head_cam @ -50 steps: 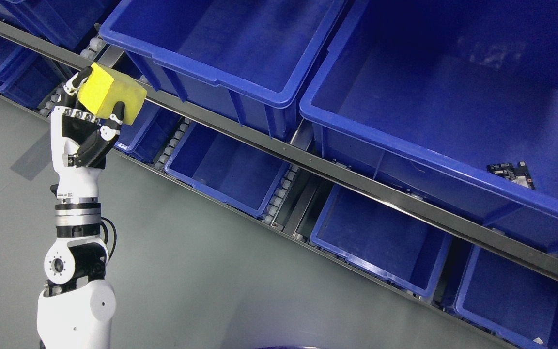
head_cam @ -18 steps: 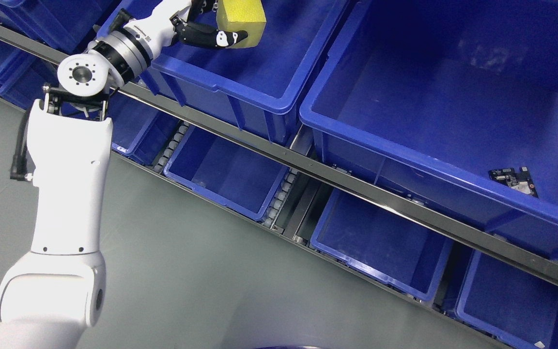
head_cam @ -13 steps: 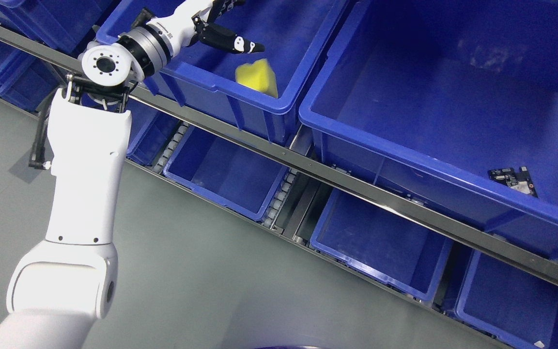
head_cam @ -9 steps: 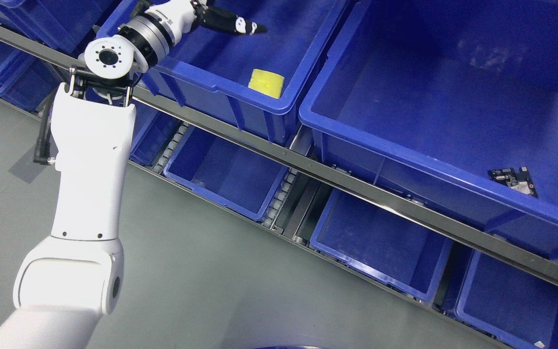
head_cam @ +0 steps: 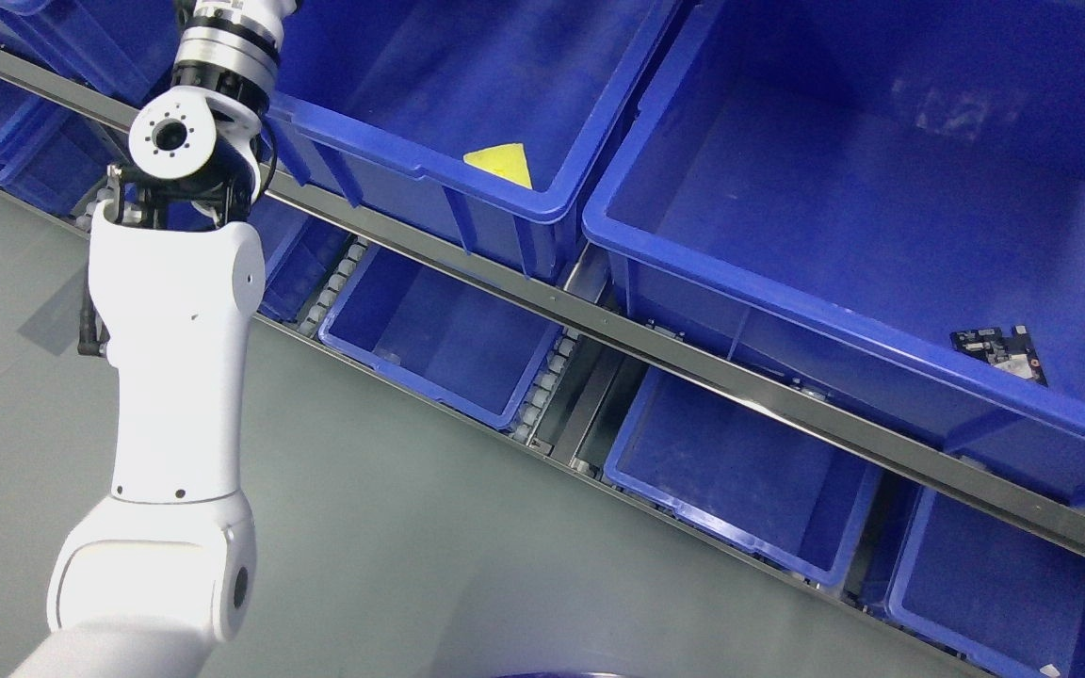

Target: Move yellow foam block to right shelf middle

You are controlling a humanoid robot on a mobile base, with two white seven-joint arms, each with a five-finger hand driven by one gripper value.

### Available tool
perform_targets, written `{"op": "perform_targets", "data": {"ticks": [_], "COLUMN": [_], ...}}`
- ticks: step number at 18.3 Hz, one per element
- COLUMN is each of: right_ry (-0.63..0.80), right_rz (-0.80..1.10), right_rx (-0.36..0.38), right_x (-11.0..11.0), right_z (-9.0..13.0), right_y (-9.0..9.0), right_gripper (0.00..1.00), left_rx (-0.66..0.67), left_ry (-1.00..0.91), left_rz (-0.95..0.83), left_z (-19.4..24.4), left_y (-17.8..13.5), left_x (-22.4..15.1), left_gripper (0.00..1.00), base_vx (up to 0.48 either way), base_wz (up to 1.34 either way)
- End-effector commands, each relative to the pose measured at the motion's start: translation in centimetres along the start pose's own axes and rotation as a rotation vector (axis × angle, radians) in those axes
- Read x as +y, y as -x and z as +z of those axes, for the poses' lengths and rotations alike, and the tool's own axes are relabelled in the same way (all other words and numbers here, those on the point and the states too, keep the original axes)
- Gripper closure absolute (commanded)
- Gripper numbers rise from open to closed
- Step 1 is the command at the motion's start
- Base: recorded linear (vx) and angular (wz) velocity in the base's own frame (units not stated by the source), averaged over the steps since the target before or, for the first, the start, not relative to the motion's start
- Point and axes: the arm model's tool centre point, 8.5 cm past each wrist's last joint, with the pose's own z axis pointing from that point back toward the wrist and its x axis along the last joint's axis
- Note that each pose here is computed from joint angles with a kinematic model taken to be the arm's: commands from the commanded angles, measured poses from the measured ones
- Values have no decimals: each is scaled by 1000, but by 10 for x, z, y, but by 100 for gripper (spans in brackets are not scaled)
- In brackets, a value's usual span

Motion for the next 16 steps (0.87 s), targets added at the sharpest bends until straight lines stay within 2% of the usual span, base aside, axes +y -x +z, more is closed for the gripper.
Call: {"op": "perform_targets", "data": {"ticks": [1,7,16], "right_ry": [17,17,17], "right_rz": [-8,-8,-8], "right_rx": [11,11,11], "right_x": [-11,-11,-11], "right_z": [0,0,0], "right_y": [10,10,10], "right_gripper": [0,0,0], "left_rx": [-111,-94,-82], "left_ry": [69,94,76], "left_rz": [126,143,147], "left_z": [37,52,55], "left_y": [-26,-26,-21], "left_x": [-23,-32,-26], "left_gripper": [0,0,0], "base_vx": [0,0,0], "base_wz": [0,0,0]}}
